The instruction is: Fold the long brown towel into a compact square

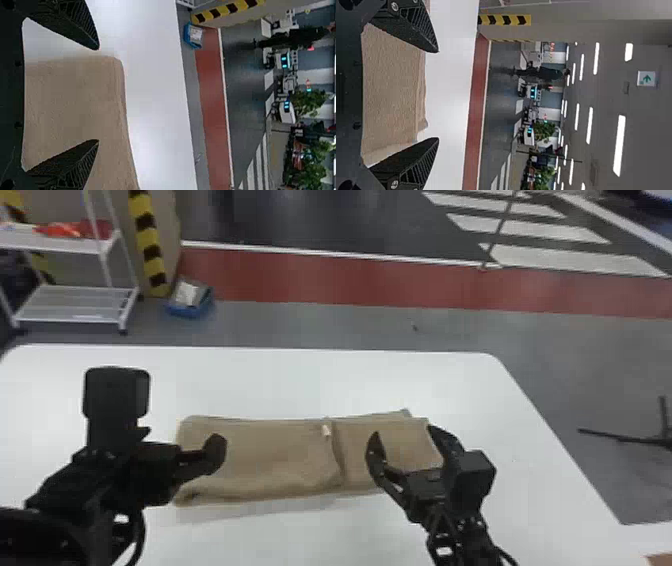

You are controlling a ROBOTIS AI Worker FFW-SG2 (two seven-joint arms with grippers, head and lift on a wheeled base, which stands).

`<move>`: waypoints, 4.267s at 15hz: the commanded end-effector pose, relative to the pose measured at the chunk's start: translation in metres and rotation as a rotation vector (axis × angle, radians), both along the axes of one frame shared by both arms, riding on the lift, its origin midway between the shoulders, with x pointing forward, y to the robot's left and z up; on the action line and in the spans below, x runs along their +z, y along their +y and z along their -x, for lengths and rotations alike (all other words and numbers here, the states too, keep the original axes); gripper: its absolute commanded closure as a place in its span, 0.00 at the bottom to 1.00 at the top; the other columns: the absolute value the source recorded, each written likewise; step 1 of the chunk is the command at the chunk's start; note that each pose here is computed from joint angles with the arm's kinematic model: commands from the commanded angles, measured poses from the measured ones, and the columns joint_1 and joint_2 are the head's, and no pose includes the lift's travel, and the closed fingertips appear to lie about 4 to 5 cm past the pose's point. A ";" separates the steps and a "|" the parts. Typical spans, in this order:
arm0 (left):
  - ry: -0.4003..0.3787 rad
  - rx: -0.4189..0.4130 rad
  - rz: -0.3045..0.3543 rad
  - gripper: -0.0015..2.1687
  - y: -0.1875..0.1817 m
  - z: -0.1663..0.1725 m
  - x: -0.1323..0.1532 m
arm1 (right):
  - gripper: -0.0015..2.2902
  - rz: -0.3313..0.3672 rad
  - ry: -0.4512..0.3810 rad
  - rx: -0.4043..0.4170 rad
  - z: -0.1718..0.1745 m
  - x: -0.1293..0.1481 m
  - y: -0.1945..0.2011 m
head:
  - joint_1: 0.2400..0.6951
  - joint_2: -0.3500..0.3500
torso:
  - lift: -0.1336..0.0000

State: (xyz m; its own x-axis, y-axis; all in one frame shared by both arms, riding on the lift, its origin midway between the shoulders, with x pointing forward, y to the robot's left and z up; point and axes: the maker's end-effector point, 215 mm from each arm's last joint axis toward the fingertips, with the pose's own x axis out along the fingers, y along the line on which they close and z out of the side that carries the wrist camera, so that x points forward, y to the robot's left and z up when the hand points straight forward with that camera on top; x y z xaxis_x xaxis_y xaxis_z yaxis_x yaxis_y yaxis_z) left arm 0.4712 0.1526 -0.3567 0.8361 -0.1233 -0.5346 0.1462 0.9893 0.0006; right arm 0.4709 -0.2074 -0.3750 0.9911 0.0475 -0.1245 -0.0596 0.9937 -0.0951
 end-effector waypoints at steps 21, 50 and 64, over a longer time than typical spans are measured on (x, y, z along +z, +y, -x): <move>-0.435 0.156 0.216 0.04 0.092 -0.015 0.009 | 0.13 0.040 0.229 0.235 -0.047 -0.087 0.111 | 1.00 0.72 | 0.10; -0.407 0.134 0.221 0.04 0.085 -0.009 -0.005 | 0.05 0.007 0.195 0.213 -0.035 -0.074 0.105 | 1.00 0.72 | 0.11; -0.394 0.133 0.221 0.04 0.084 -0.007 -0.013 | 0.29 0.035 0.237 0.220 -0.047 -0.098 0.104 | 1.00 0.71 | 0.11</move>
State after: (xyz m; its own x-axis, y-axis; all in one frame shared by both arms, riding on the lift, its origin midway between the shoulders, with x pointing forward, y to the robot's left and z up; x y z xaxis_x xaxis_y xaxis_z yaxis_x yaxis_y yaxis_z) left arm 0.4787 0.2361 -0.3696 0.9859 -0.0784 -0.1479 0.0511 0.9823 -0.1799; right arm 0.5185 -0.1055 -0.4721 0.9017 0.2471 -0.3548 -0.2969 0.9504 -0.0928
